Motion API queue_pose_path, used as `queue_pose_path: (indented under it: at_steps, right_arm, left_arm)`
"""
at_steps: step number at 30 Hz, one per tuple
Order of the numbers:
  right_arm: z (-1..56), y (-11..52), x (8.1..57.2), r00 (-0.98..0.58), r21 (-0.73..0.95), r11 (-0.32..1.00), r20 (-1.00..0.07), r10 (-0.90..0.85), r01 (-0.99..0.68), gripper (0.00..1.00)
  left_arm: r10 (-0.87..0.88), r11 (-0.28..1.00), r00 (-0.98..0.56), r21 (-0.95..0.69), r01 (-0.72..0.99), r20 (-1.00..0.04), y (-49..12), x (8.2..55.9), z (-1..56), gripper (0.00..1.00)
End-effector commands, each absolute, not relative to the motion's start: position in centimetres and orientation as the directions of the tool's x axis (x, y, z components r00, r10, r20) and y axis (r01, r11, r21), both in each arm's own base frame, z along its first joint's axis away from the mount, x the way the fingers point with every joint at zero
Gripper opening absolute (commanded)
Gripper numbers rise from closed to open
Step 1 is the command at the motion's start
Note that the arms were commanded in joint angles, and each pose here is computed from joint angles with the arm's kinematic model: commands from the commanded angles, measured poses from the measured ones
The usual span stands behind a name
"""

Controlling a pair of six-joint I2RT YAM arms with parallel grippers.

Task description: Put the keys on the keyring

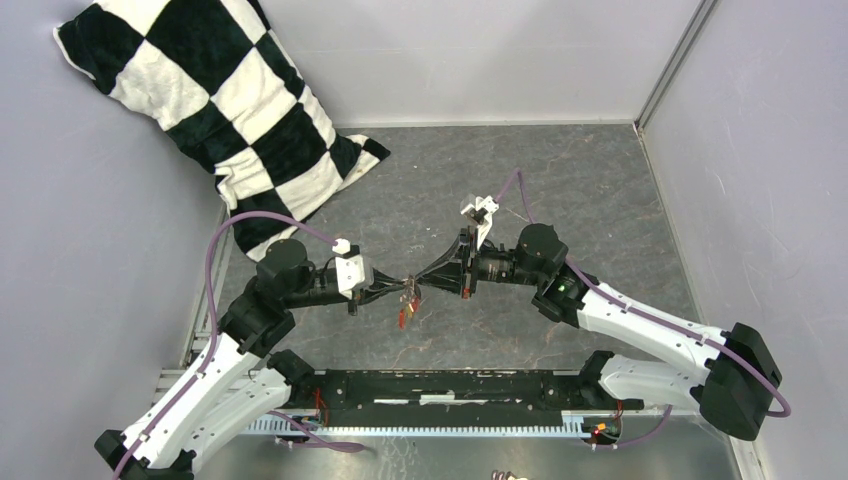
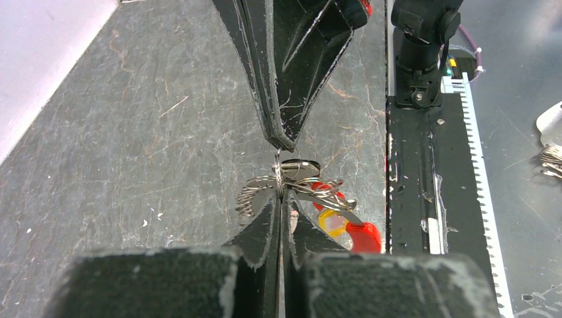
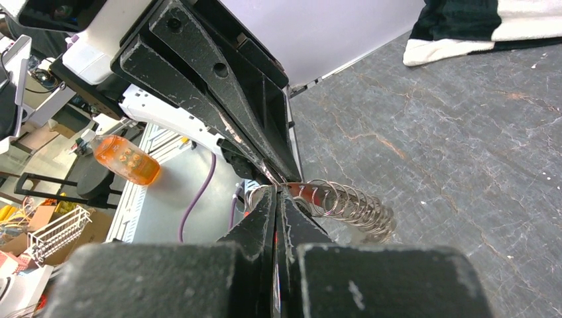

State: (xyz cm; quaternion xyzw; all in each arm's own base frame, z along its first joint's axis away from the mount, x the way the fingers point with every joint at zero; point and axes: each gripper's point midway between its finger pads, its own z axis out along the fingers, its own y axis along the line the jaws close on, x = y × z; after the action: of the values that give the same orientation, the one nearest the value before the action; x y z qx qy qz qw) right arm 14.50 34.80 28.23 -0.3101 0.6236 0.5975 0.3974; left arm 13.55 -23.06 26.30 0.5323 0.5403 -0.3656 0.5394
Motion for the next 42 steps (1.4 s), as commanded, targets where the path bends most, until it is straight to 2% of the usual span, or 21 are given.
queue_pose_path:
  at_steps: [1, 13, 16, 18, 21, 23, 26, 27, 29, 31, 35, 37, 39, 42]
  right_arm:
    - [30.5, 34.8, 14.7, -0.452, 0.467, 0.073, -0.878, 0.156, -0.881, 0.01]
    - [30.5, 34.8, 14.5, -0.458, 0.471, 0.062, -0.875, 0.158, -0.880, 0.01]
    - [29.1, 34.4, 14.7, -0.456, 0.468, 0.106, -0.882, 0.121, -0.877, 0.01]
    - [27.3, 33.8, 15.5, -0.438, 0.443, 0.190, -0.896, 0.071, -0.876, 0.01]
    - [23.7, 31.7, 16.8, -0.443, 0.419, 0.324, -0.896, -0.001, -0.848, 0.12]
    - [20.9, 29.7, 18.2, -0.485, 0.431, 0.441, -0.874, -0.012, -0.787, 0.32]
    - [16.8, 26.5, 19.6, -0.542, 0.426, 0.598, -0.840, -0.016, -0.679, 0.55]
    - [15.8, 25.9, 19.7, -0.549, 0.417, 0.626, -0.835, -0.022, -0.659, 0.66]
    - [13.9, 25.3, 19.3, -0.553, 0.395, 0.640, -0.832, -0.055, -0.659, 0.72]
    - [12.3, 25.1, 19.0, -0.516, 0.339, 0.622, -0.848, -0.124, -0.706, 0.73]
    - [10.3, 25.1, 18.3, -0.345, 0.132, 0.503, -0.867, -0.359, -0.854, 0.70]
    - [9.5, 24.5, 18.4, -0.166, -0.068, 0.414, -0.848, -0.503, -0.908, 0.70]
    - [9.3, 24.3, 18.2, 0.063, -0.266, 0.264, -0.805, -0.590, -0.927, 0.71]
    - [9.2, 24.5, 18.2, 0.233, -0.393, 0.141, -0.758, -0.608, -0.909, 0.73]
  left_arm:
    - [0.135, 0.138, 0.236, 0.254, 0.957, -0.962, -23.2, 13.0, 28.8, 0.02]
    - [0.147, 0.134, 0.228, 0.248, 0.959, -0.963, -23.2, 13.1, 28.6, 0.02]
    - [0.157, 0.154, 0.225, 0.249, 0.956, -0.962, -23.1, 13.5, 28.3, 0.02]
    - [0.191, 0.181, 0.217, 0.252, 0.951, -0.957, -22.9, 14.2, 27.5, 0.02]
    - [0.253, 0.241, 0.206, 0.268, 0.933, -0.945, -22.3, 15.7, 26.1, 0.02]
    - [0.269, 0.256, 0.207, 0.277, 0.926, -0.941, -22.0, 16.0, 25.6, 0.02]
    - [0.264, 0.248, 0.202, 0.269, 0.931, -0.943, -22.0, 15.6, 25.3, 0.02]
    - [0.264, 0.245, 0.198, 0.265, 0.933, -0.944, -22.0, 15.5, 25.3, 0.02]
    - [0.266, 0.244, 0.192, 0.259, 0.935, -0.945, -22.0, 15.4, 25.2, 0.02]
    - [0.263, 0.243, 0.192, 0.258, 0.935, -0.945, -21.9, 15.3, 25.3, 0.02]
    - [0.262, 0.246, 0.180, 0.246, 0.937, -0.948, -21.9, 15.2, 25.5, 0.02]
    - [0.264, 0.254, 0.167, 0.236, 0.938, -0.950, -21.8, 15.3, 25.4, 0.02]
    - [0.262, 0.260, 0.160, 0.229, 0.938, -0.952, -21.8, 15.3, 25.5, 0.02]
    - [0.254, 0.272, 0.151, 0.220, 0.937, -0.955, -21.9, 15.4, 25.7, 0.02]
